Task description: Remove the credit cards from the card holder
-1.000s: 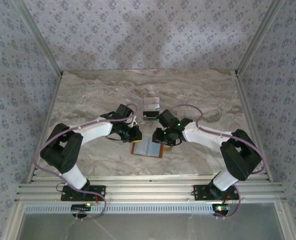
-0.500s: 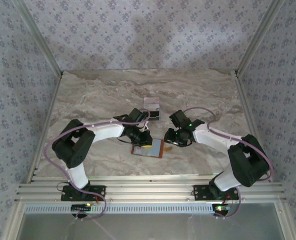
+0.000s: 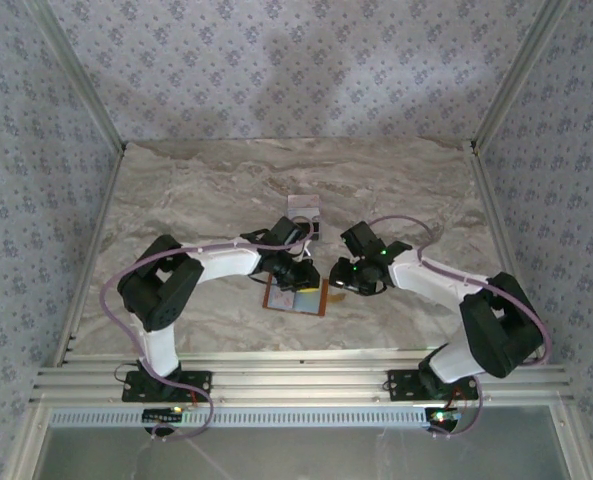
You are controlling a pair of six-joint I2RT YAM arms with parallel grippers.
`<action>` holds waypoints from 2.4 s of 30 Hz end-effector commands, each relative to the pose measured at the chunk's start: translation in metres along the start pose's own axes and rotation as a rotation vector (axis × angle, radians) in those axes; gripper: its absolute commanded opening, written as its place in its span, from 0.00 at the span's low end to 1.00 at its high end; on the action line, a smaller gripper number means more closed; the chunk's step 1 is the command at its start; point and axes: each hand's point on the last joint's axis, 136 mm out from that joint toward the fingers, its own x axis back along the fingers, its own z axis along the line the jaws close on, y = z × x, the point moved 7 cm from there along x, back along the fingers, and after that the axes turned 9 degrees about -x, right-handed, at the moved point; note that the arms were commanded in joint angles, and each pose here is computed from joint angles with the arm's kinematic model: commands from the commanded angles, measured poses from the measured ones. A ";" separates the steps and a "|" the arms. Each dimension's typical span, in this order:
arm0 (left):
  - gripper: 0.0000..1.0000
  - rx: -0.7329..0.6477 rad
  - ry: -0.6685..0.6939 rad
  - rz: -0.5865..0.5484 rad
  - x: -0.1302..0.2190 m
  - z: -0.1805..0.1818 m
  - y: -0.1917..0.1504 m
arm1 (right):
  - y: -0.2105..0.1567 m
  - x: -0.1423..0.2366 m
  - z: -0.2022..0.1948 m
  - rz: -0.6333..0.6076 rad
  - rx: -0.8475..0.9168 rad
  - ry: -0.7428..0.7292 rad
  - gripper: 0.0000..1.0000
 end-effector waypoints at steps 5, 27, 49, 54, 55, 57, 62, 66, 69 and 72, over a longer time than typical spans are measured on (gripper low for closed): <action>0.17 -0.043 0.076 -0.101 0.040 0.002 0.014 | -0.007 0.016 0.015 -0.003 0.042 0.030 0.38; 0.17 0.064 0.148 0.008 0.060 0.080 -0.015 | -0.061 -0.047 0.099 0.254 0.266 0.093 0.36; 0.16 0.076 0.218 -0.095 0.099 0.067 -0.027 | -0.056 -0.062 0.081 0.299 0.297 0.091 0.32; 0.16 0.085 0.197 -0.086 0.097 0.065 -0.026 | -0.059 -0.055 0.085 0.268 0.307 0.058 0.32; 0.16 0.082 0.194 -0.081 0.094 0.065 -0.026 | -0.057 -0.051 0.087 0.249 0.310 0.057 0.32; 0.16 0.083 0.194 -0.067 0.088 0.065 -0.027 | -0.053 -0.044 0.091 0.221 0.309 0.067 0.32; 0.12 0.106 0.200 -0.040 0.077 0.072 -0.034 | -0.043 -0.034 0.098 0.189 0.303 0.100 0.32; 0.10 0.121 0.207 -0.017 0.069 0.078 -0.041 | -0.039 -0.036 0.104 0.206 0.314 0.129 0.32; 0.09 0.127 0.216 -0.011 0.067 0.083 -0.046 | -0.036 -0.040 0.107 0.223 0.315 0.140 0.32; 0.08 0.131 0.235 0.005 0.063 0.089 -0.050 | -0.036 -0.046 0.113 0.244 0.319 0.162 0.30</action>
